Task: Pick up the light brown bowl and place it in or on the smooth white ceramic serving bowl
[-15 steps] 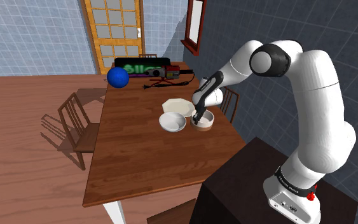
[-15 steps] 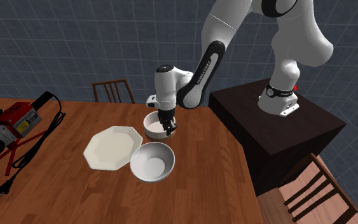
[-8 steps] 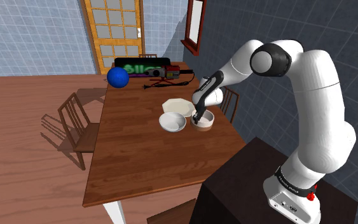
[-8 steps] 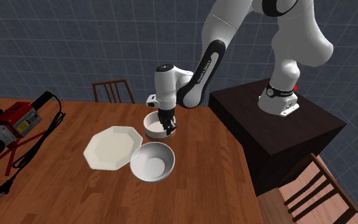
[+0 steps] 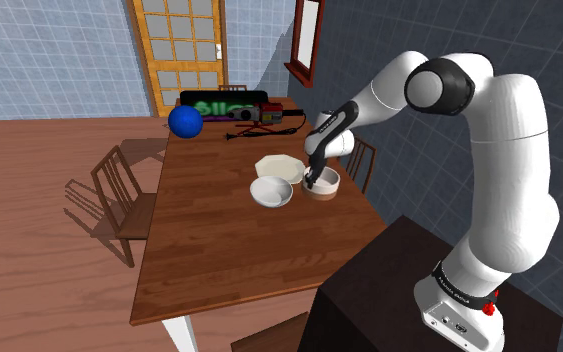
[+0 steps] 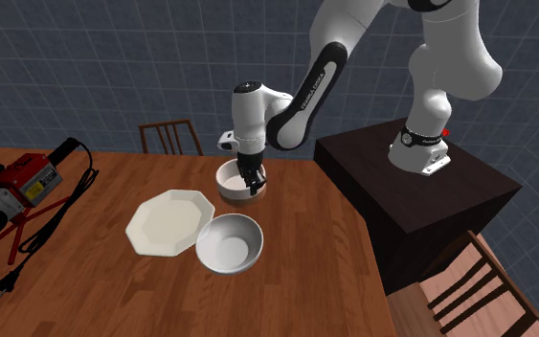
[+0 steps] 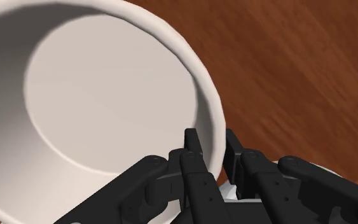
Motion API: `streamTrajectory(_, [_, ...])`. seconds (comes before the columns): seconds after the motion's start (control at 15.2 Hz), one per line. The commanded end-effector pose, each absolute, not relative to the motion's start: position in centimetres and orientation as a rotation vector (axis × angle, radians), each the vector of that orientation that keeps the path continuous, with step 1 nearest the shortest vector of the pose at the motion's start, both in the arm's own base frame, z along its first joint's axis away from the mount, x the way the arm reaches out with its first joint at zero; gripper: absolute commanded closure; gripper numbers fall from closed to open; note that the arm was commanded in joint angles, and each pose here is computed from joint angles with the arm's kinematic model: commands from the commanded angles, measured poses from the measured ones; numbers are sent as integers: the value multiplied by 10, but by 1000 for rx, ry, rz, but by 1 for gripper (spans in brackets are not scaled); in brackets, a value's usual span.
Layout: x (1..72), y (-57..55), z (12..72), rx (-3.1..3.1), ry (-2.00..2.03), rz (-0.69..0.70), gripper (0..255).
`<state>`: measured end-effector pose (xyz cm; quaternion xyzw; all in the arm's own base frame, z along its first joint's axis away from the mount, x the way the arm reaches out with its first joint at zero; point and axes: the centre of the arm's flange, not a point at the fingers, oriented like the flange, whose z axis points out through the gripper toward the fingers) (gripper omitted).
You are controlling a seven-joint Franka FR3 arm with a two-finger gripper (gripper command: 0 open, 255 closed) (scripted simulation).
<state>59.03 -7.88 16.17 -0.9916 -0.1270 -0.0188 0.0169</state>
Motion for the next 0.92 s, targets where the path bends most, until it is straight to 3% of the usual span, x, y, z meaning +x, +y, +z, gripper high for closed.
streamTrajectory(0.0, [591, -78, 172, -3082, -395, -59, 255])
streamTrajectory(0.86, [591, -78, 241, -3082, -395, -59, 255])
